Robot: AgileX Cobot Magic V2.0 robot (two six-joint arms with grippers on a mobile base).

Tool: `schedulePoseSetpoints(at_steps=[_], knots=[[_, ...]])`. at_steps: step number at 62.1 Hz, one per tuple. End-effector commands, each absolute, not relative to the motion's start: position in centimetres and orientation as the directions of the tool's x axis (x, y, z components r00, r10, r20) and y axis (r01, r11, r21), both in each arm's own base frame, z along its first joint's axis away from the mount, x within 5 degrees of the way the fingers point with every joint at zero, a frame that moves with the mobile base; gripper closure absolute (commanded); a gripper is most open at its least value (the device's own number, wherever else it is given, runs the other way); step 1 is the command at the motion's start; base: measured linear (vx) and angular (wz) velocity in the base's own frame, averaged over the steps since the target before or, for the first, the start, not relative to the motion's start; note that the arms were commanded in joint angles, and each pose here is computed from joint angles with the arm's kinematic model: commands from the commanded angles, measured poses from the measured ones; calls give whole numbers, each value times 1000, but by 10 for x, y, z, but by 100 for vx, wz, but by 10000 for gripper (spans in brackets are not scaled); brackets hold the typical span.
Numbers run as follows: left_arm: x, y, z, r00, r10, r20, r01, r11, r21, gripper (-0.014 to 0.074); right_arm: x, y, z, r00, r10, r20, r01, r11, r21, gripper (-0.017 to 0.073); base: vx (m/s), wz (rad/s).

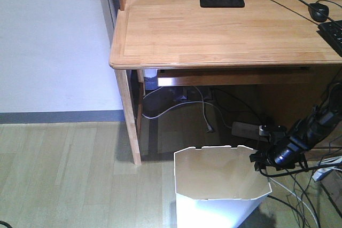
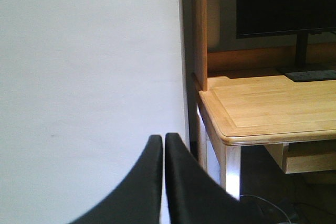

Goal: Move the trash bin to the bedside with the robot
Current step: 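Lower the right gripper onto the rim of the white trash bin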

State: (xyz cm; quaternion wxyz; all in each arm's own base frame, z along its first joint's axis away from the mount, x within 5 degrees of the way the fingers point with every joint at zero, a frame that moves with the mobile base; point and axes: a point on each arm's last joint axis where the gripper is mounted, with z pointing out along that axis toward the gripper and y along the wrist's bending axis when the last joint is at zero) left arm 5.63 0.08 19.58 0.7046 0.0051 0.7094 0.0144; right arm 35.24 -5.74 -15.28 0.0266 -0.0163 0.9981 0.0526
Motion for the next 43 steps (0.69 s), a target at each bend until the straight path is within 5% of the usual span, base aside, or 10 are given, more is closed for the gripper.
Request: schedulePoseSetpoints(at_steps=[1,27,43], knots=[[56,0,199,64,5,-998,-5,1000,4,600,371,-68,-147,-994,-27,-108,-38,994,99,50,0,0],[56,0,199,64,5,-998,-5,1000,4,600,382,-68,-184,-994,-45,-104,-58,991,119,125,0,0],[56,0,199,64,5,-998,-5,1000,4,600,386,-63,-196,-997,-44,-56,-54,979,197,556,0,0]])
